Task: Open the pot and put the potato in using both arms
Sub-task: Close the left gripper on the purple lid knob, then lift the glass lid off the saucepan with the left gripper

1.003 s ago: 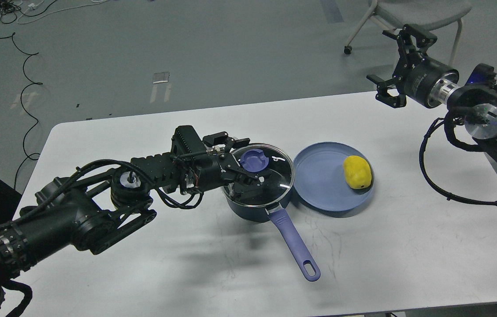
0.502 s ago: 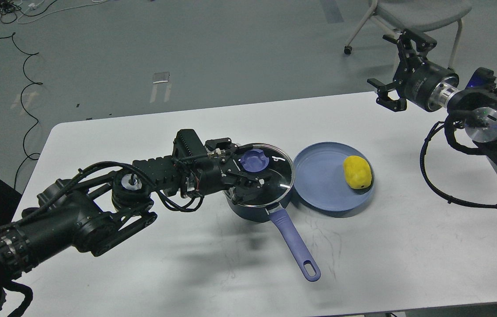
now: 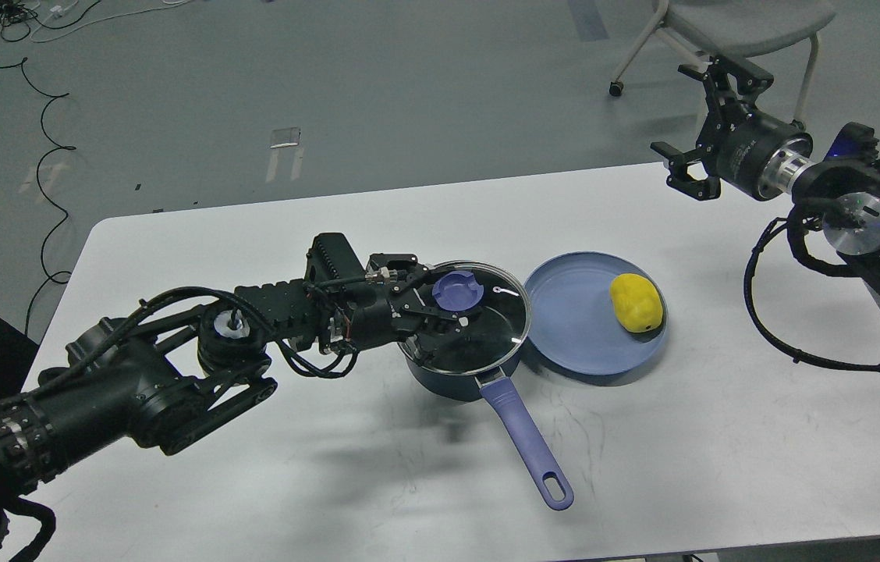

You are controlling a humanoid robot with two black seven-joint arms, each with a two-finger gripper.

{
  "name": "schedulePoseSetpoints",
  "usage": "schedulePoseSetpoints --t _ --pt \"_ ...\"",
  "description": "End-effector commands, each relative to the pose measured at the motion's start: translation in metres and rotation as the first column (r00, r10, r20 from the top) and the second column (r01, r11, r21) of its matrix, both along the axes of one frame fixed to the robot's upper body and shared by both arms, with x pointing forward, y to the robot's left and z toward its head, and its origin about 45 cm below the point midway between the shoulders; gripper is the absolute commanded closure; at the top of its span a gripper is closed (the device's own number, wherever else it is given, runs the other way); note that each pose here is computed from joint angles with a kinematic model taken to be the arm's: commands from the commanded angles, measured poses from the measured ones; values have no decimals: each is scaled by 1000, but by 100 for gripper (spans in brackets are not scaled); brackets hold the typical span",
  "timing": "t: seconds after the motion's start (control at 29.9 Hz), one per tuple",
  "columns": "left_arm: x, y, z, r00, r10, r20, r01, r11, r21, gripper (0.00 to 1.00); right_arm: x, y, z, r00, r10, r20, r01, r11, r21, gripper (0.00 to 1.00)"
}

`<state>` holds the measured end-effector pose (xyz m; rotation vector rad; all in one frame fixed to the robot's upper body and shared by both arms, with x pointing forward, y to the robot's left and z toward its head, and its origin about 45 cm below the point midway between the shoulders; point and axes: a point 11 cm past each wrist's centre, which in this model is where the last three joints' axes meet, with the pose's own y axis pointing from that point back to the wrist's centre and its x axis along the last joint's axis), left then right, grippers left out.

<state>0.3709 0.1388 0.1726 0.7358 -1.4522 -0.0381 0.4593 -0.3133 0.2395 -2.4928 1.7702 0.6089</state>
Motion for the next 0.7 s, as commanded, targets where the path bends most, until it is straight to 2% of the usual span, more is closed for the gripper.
schedulePoseSetpoints --t 0.0,0.37,0.5,0.67 --pt "2 3 -1 1000 9 2 -9 1000 6 74 0 0 0 1000 1 0 -1 1000 0 0" --pt "7 8 -2 1000 28 8 -28 999 15 79 0 0 0 1000 2 0 -2 1000 1 0" --pt "10 11 -1 999 35 13 -35 999 20 90 0 0 0 1000 2 0 -2 1000 1 0" --pt "15 7 9 999 31 26 -32 999 4 94 0 0 0 1000 3 1 -3 1000 1 0"
